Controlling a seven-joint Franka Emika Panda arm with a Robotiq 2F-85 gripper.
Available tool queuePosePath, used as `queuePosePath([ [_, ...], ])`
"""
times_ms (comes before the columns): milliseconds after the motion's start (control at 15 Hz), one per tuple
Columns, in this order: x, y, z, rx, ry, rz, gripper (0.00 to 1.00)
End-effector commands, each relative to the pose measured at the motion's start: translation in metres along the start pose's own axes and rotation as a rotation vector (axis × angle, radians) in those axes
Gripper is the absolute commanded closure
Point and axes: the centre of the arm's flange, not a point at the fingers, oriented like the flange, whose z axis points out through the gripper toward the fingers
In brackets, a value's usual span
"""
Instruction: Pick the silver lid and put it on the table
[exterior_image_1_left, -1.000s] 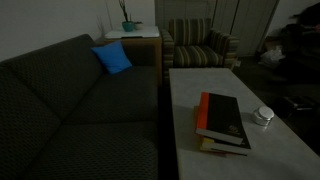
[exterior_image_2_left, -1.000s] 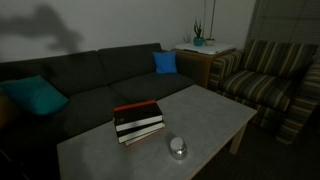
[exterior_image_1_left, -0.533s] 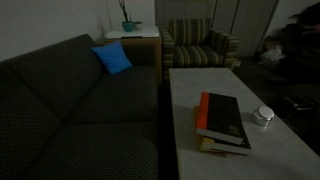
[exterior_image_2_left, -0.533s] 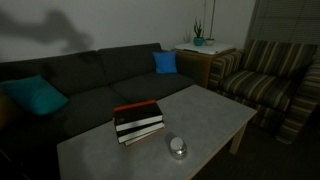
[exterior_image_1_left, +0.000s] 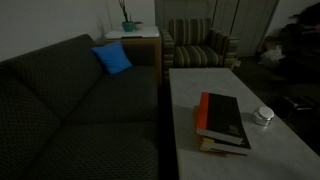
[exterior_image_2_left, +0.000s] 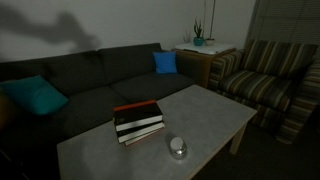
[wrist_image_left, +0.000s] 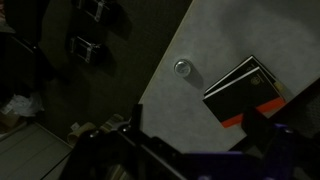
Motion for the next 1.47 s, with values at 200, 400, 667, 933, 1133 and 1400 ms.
queuePosePath([
  [200, 0.011, -0.003, 0.003, -0.049, -0.001, -0.025, 0.0],
  [400, 0.024, 0.008, 0.014, -0.091, -0.001, -0.048, 0.0],
  [667, 0.047, 0.023, 0.035, -0.094, 0.0, -0.091, 0.0],
  [933, 0.074, 0.041, 0.061, 0.001, -0.026, -0.103, 0.0],
  [1133, 0.06, 0.035, 0.06, -0.025, -0.03, -0.084, 0.0],
  [1400, 0.071, 0.04, 0.067, -0.06, -0.003, -0.082, 0.0],
])
